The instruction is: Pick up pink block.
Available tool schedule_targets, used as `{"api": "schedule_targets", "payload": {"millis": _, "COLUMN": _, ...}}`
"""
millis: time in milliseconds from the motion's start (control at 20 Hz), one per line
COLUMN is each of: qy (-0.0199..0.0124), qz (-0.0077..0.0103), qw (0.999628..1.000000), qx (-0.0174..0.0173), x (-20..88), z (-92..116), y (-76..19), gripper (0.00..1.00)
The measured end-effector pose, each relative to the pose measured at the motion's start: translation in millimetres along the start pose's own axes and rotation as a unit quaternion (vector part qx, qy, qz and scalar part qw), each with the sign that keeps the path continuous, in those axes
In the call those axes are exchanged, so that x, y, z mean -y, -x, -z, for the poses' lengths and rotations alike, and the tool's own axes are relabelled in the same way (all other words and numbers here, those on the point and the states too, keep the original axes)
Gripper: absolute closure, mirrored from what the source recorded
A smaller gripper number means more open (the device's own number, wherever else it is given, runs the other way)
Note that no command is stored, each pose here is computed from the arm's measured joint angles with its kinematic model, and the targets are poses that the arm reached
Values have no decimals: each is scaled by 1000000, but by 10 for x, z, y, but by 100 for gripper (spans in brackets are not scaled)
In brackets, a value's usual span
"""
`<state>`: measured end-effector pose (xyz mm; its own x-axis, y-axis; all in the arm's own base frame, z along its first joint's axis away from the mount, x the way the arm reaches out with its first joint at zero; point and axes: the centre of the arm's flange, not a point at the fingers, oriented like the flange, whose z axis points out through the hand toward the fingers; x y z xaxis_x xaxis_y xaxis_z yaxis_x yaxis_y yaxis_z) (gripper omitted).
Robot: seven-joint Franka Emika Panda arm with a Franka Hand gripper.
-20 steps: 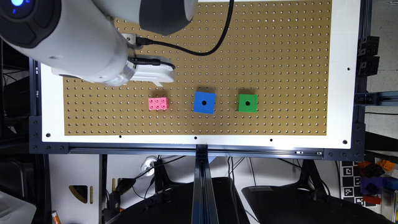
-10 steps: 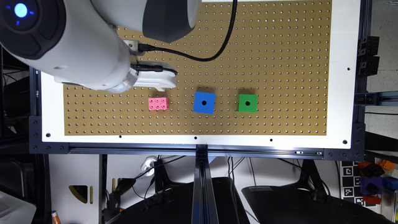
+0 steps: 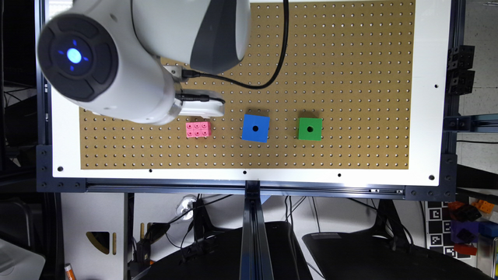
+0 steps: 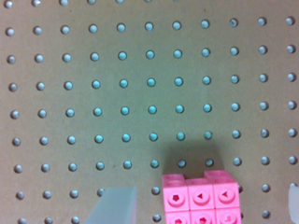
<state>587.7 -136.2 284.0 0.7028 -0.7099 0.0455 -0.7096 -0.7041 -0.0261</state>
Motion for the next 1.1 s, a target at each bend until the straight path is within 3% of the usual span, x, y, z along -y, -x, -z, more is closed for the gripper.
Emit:
{"api": "schedule_targets", "payload": {"millis": 100, "qy": 490, "qz": 130, "qw": 999999, "qx": 957, "x": 7, "z": -14, "y": -7, "gripper": 0}}
{"api": "schedule_targets", "payload": {"millis": 250, "qy": 3847, "qz": 335, "qw": 999966, "qx": 7258, "x": 5, "z": -259, "y": 1, "gripper": 0}}
{"api": "schedule_targets", "payload": {"millis": 450, "qy": 3574, "qz": 417, "qw": 999963, "qx": 7843, "x": 11, "z": -493, "y": -3, "gripper": 0}}
{"api": "schedule_targets", "payload": {"millis": 700, "qy": -1949, "qz": 3555, "qw": 999985, "qx": 3560, "x": 92, "z": -440, "y": -12, "gripper": 0}}
{"api": "schedule_targets", "payload": {"millis": 900, "qy": -6097, "qz": 6292, "qw": 999961, "qx": 941, "x": 158, "z": -418, "y": -24, "gripper": 0}}
{"api": "schedule_targets", "payload": {"millis": 1100, "qy": -8004, "qz": 7121, "qw": 999942, "qx": -679, "x": 194, "z": -424, "y": -55, "gripper": 0}}
